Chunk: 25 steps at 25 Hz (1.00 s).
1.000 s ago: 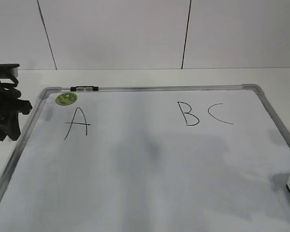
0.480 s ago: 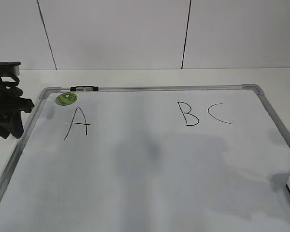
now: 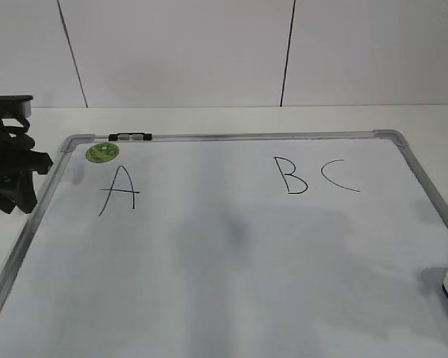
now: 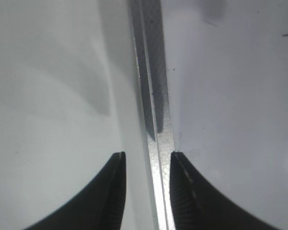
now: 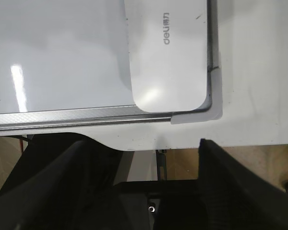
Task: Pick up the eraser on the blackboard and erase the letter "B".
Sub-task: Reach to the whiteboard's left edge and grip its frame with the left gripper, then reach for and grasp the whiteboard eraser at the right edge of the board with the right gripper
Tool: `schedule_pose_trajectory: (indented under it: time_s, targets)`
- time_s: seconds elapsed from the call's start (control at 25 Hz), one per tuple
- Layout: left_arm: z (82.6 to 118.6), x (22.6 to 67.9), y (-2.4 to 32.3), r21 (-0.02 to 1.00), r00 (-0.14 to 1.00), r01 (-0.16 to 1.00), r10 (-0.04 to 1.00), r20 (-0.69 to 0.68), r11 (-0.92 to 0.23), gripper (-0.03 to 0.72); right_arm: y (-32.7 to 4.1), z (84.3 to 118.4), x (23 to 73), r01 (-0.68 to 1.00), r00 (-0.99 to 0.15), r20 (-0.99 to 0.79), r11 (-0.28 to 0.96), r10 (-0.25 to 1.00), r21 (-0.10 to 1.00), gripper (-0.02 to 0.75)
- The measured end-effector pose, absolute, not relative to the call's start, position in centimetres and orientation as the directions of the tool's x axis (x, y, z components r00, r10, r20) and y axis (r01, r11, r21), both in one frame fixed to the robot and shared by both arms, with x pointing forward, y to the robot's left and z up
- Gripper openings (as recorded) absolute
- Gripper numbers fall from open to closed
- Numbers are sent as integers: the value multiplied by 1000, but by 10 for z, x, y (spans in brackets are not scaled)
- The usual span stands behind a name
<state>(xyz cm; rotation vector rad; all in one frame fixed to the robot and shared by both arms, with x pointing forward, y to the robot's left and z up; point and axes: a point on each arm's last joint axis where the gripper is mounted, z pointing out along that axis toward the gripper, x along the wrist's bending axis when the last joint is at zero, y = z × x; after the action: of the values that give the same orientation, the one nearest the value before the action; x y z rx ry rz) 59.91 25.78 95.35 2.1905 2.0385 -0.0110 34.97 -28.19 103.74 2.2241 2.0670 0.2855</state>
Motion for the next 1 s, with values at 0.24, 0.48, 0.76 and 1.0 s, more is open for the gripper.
schedule_pose_trajectory:
  time_s: [0.24,0.48,0.76,1.0]
  targets:
    - [952,599,258,99,81,993,991,-105,-71,238,-282,1037,350,978,66,74,-79,995,194,550]
    - [936,600,258,42,79,996,991,-105,-75,238,-282,1037,350,978,66,74,-79,995,194,551]
    - [927,600,245,17,116,993,988,-100,-115,238,-282,1037,350,978,64,74,-77,995,194,550]
    - [926,601,243,14,119,993,988,-100,-119,218,-282,1037,350,978,64,74,-77,995,194,550]
